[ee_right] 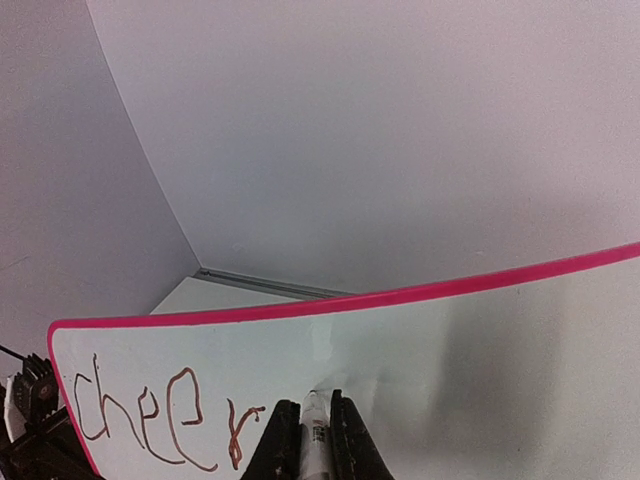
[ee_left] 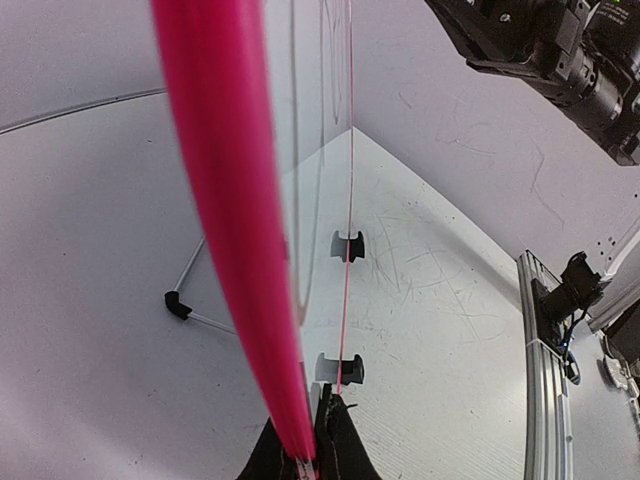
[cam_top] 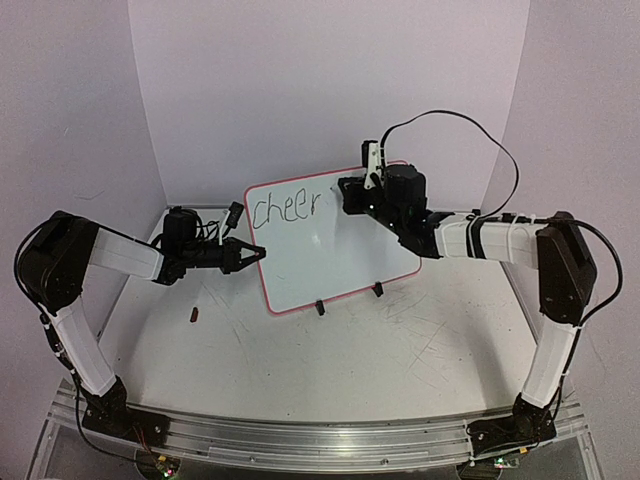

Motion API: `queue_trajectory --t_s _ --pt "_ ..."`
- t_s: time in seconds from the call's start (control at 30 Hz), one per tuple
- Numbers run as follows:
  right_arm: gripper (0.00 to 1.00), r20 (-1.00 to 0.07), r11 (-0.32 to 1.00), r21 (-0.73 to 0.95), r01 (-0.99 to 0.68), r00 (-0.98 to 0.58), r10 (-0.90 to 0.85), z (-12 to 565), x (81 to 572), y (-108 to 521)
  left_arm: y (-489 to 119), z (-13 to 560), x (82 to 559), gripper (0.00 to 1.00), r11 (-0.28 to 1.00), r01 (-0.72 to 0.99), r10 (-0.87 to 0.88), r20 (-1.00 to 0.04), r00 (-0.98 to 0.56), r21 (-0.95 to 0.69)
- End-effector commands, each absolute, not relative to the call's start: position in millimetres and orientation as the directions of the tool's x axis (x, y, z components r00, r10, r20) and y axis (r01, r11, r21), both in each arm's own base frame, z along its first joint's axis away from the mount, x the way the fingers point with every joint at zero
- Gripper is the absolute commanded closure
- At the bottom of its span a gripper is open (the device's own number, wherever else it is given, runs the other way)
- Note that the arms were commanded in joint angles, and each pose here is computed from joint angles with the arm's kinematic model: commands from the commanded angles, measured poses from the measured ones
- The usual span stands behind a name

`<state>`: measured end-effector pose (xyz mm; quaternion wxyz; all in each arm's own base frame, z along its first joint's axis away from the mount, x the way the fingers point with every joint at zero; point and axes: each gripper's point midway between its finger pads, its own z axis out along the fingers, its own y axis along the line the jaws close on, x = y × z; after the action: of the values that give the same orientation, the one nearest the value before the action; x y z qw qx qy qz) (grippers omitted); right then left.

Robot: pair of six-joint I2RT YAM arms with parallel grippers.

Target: Write a sentence on the whiteboard

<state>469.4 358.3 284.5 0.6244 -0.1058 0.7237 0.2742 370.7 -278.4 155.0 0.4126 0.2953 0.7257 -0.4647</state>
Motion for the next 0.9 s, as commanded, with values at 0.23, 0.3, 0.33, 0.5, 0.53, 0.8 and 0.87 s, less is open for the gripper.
queue_trajectory --t_s 0.23,0.3,0.33,0.5,0.53,0.8,0.87 --pt "1.0 -0.962 0.805 0.271 -0.528 -0.177 0.208 297 475 372 -274 177 389 1.0 0.451 0.842 0.052 -0.933 -0.357 -0.297" --pt "1.0 -0.962 0.802 0.271 -0.532 -0.186 0.201 293 472 375 -274 178 389 1.0 0.451 0.842 0.052 -0.933 -0.355 -0.295" --pt "1.0 -0.961 0.802 0.272 -0.531 -0.192 0.198 290 472 376 -274 178 389 1.0 0.451 0.842 0.052 -0.933 -0.355 -0.295" --pt "1.0 -0.956 0.789 0.282 -0.546 -0.229 0.183 276 465 381 -274 177 388 1.0 0.451 0.842 0.053 -0.933 -0.357 -0.296" --pt "1.0 -0.955 0.789 0.283 -0.545 -0.234 0.181 274 464 381 -274 177 388 1.0 0.451 0.842 0.053 -0.933 -0.357 -0.296" --pt "1.0 -0.952 0.808 0.284 -0.516 -0.255 0.171 261 460 371 -274 177 388 1.0 0.453 0.841 0.053 -0.932 -0.358 -0.297" --pt "1.0 -0.951 0.821 0.282 -0.497 -0.255 0.172 259 461 367 -274 177 388 1.0 0.453 0.841 0.053 -0.932 -0.358 -0.297"
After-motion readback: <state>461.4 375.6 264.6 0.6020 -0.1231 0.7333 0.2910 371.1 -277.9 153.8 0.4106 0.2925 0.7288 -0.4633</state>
